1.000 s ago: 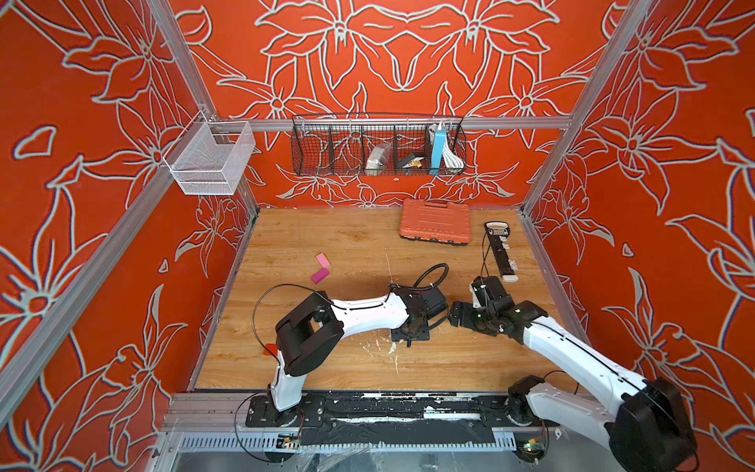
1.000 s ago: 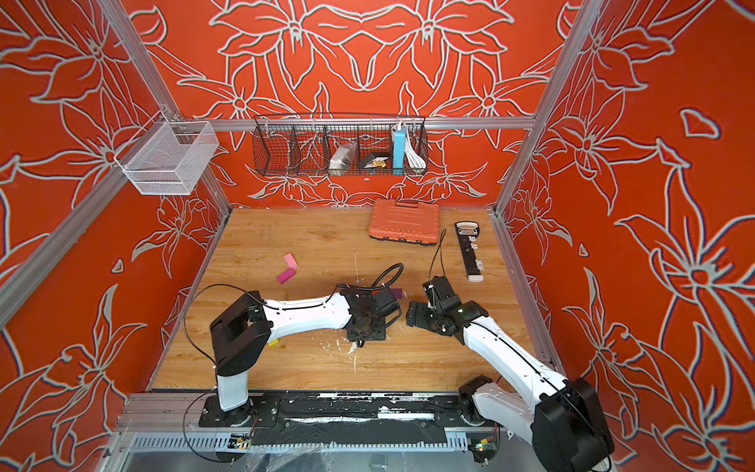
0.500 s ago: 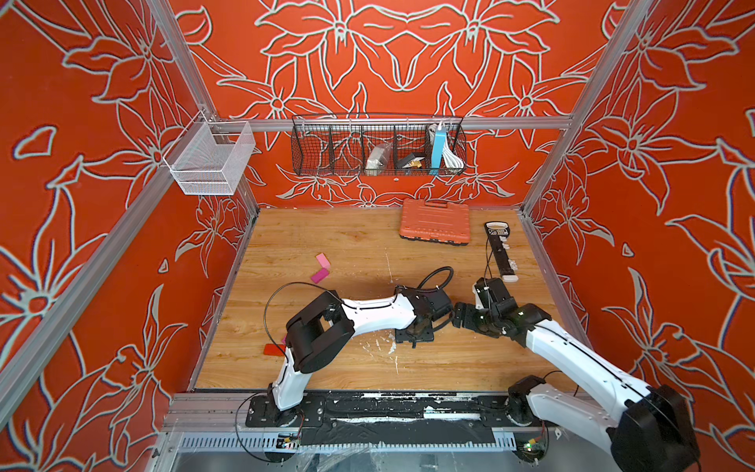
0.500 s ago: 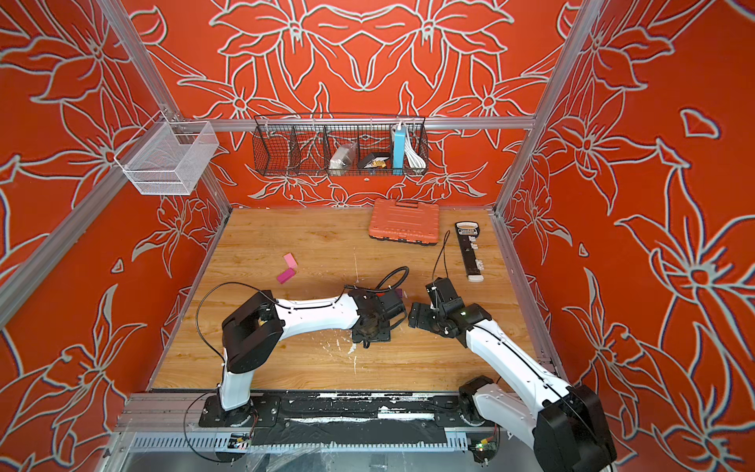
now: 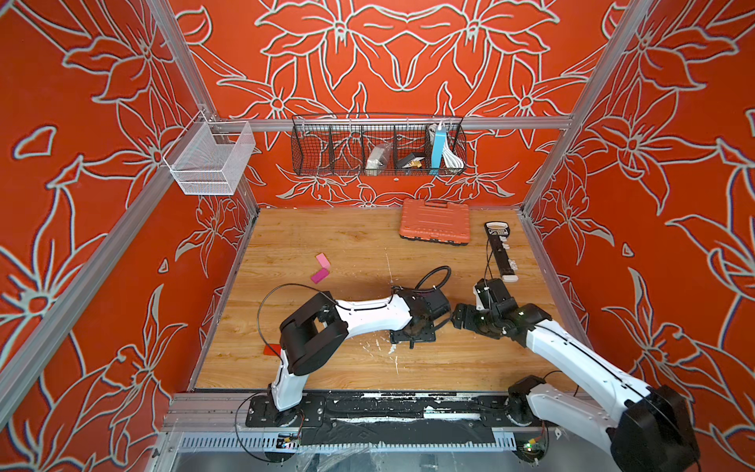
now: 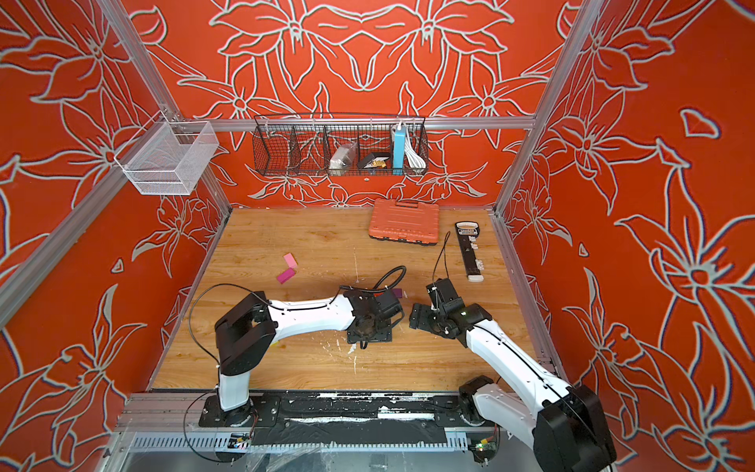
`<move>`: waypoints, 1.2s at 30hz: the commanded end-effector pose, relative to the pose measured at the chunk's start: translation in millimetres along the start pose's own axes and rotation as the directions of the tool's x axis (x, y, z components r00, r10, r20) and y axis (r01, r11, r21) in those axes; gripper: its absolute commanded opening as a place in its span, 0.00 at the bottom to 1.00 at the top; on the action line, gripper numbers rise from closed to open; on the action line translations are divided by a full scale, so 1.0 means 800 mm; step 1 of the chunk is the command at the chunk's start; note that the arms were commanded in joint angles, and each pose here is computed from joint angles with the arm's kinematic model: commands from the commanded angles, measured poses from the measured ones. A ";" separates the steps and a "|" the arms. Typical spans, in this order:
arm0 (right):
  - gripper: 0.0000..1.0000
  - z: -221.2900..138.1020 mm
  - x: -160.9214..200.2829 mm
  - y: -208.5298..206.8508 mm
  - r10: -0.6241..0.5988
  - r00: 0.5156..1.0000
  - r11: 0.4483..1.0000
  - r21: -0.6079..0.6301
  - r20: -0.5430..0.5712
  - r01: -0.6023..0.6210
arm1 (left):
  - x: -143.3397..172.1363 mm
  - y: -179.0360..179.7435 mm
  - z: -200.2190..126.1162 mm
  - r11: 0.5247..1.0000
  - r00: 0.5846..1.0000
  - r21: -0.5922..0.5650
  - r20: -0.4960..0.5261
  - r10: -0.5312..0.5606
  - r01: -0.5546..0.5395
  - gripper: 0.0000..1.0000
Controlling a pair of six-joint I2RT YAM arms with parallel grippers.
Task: Assemble the letter c with building blocks
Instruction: Place the building block at the center of the board, then assemble the building block at the center of the board.
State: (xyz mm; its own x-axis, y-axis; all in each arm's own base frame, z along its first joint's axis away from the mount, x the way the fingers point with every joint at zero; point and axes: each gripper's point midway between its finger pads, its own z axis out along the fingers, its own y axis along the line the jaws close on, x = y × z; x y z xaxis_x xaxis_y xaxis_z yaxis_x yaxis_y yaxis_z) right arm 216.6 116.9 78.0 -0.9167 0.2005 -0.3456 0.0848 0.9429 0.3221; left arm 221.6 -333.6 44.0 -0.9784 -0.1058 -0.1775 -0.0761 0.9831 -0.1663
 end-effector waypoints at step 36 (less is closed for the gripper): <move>0.91 0.068 0.050 0.146 -0.245 0.960 0.944 0.193 -0.137 0.269 | -0.120 0.203 -0.101 0.930 0.961 0.269 0.050 -0.274 0.251 0.99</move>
State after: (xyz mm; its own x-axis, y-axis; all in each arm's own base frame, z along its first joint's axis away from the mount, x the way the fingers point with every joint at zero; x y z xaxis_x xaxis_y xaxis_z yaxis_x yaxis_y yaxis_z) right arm 209.0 254.3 53.4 -0.9552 -0.0961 -0.2798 -0.1253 0.9882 0.0884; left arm 287.9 -150.6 110.3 -0.9040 -0.3930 -0.1685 -0.2875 0.8504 -0.4406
